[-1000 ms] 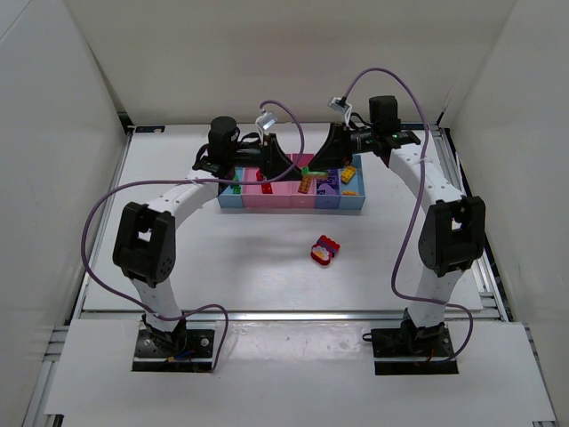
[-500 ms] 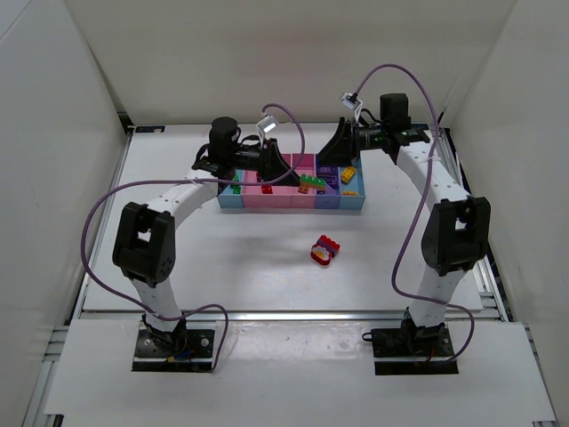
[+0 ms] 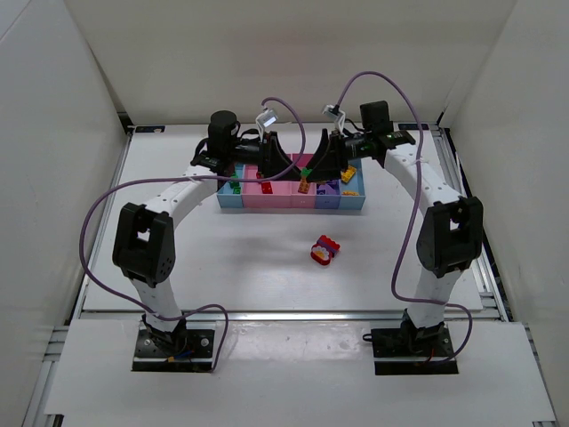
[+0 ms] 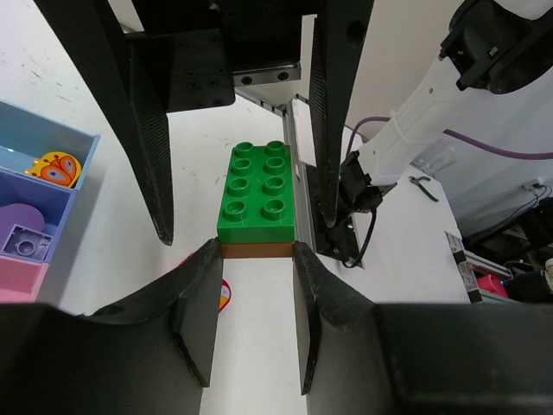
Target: Sort the legos into containers by color
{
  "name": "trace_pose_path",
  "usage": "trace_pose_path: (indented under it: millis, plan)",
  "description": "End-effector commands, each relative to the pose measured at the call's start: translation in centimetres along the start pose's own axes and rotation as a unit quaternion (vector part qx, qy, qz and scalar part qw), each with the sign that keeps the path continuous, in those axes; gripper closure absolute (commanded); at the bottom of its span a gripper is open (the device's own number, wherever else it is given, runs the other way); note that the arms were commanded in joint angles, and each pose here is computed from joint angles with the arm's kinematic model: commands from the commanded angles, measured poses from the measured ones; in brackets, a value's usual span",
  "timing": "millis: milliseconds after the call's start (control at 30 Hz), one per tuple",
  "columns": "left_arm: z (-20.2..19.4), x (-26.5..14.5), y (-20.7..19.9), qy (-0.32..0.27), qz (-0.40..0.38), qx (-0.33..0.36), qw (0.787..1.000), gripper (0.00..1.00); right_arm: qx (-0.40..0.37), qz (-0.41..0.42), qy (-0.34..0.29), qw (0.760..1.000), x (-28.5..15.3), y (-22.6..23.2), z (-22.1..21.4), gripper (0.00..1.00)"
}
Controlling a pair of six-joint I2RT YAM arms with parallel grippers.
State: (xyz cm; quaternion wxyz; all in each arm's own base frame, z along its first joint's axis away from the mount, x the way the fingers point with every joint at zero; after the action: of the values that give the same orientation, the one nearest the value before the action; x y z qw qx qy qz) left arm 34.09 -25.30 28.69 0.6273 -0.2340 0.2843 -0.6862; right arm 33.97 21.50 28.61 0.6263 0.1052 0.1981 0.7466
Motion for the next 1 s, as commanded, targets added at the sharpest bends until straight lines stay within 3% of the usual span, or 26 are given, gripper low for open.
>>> trace_pose_path:
  millis: [0,333,733,967]
  plan:
    - [1.3,-0.3,-1.6,-0.003,-0.007,0.036,0.999,0.89,-0.039,0.016,-0.007,0.999,-0.2,1.9,1.7,0.2]
    - [1.2,-0.2,-1.5,-0.002,-0.007,0.033,0.999,0.89,-0.037,0.007,-0.009,0.999,0.0,0.9,2.2,0.26]
    - [1.0,0.1,-1.5,0.002,-0.011,0.03,0.999,0.89,-0.031,0.003,-0.011,0.999,0.1,0.2,2.7,0.42]
    - [1.2,0.2,-1.3,0.003,-0.013,0.032,0.999,0.89,-0.032,0.006,-0.008,0.999,0.5,0.3,2.6,0.42]
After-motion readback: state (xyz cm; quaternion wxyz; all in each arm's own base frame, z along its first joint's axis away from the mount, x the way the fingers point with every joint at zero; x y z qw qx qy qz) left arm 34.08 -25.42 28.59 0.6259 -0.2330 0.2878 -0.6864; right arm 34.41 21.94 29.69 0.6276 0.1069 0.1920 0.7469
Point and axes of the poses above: each gripper's point midway between its finger pads, its own x axis out along the fingers, its own y axis along the line the jaws close on, z = x × y, the point moved 7 cm from there along -x, back along the fingers, and after that the axes turned 11 degrees about -x, right-handed, at the moved point
